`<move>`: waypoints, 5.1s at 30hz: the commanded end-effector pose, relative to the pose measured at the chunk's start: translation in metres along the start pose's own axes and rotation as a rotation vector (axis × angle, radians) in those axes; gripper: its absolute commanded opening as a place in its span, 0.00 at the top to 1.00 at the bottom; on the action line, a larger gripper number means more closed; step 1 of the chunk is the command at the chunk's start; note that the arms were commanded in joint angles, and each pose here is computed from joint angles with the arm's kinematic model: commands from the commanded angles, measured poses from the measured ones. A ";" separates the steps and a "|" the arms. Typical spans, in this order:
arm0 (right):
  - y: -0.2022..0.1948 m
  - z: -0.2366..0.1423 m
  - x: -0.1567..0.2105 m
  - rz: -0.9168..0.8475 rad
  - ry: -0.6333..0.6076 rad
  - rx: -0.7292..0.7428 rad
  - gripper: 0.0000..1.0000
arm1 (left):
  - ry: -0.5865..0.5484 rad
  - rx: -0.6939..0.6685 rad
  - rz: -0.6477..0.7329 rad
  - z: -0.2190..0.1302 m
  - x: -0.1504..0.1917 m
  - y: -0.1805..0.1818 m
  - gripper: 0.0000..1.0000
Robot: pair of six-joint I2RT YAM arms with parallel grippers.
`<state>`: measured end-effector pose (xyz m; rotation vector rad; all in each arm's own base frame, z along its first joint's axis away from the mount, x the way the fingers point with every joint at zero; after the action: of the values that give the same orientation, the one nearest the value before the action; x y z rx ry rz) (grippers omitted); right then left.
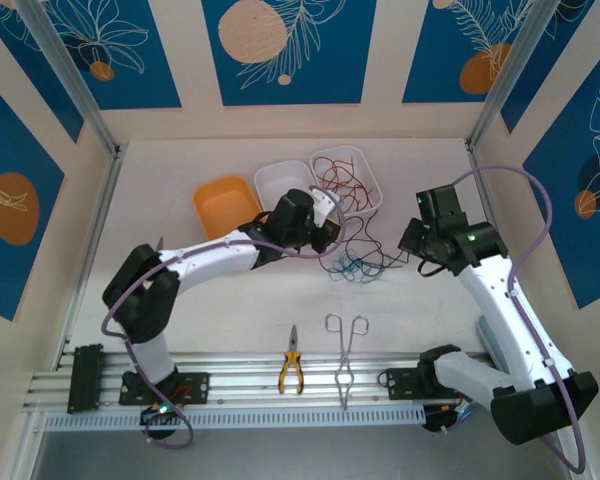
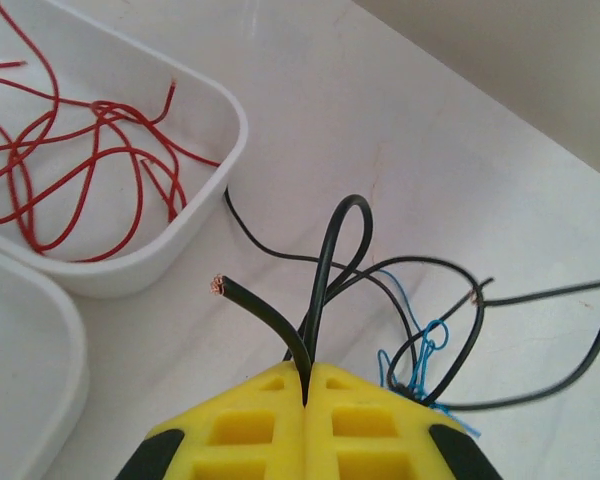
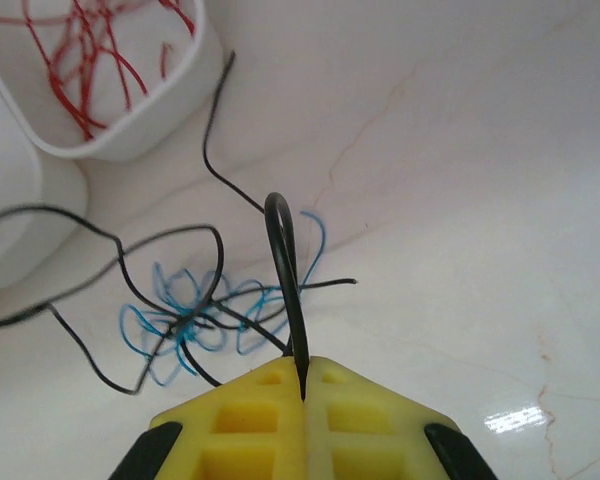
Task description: Untangle the cables
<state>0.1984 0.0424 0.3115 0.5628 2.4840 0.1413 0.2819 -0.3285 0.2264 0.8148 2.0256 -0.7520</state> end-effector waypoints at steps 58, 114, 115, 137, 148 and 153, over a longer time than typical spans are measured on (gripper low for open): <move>-0.058 0.047 -0.031 0.143 0.047 0.110 1.00 | -0.372 -0.649 0.064 -0.301 -0.017 0.028 1.00; -0.037 0.067 -0.018 0.123 0.100 -0.014 1.00 | -0.554 -0.440 0.217 -0.234 -0.215 0.060 1.00; -0.036 0.067 -0.018 0.122 0.101 -0.016 1.00 | -0.532 -0.433 0.208 -0.228 -0.212 0.063 1.00; -0.017 0.072 -0.013 0.076 0.124 -0.024 1.00 | -0.296 -0.063 0.078 -0.047 -0.190 0.119 1.00; -0.011 0.076 -0.016 0.067 0.129 -0.014 1.00 | -0.265 0.104 0.068 0.020 -0.182 0.137 1.00; -0.009 0.080 -0.016 0.065 0.139 -0.016 1.00 | -0.203 0.133 0.031 0.037 -0.165 0.143 1.00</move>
<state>0.2475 0.0235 0.2449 0.6371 2.6229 0.2278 0.4833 -0.3120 0.3141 0.7816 1.8152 -0.8632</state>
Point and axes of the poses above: each hand's point on the last joint's axis, 136 mm out from that joint toward the fingers, its own z axis out along the fingers, its own y axis along the line the jaws close on, x = y × z, the point moved 10 cm from there along -z, back along the fingers, and after that the axes turned 1 degree about z, right-handed, at the moved point
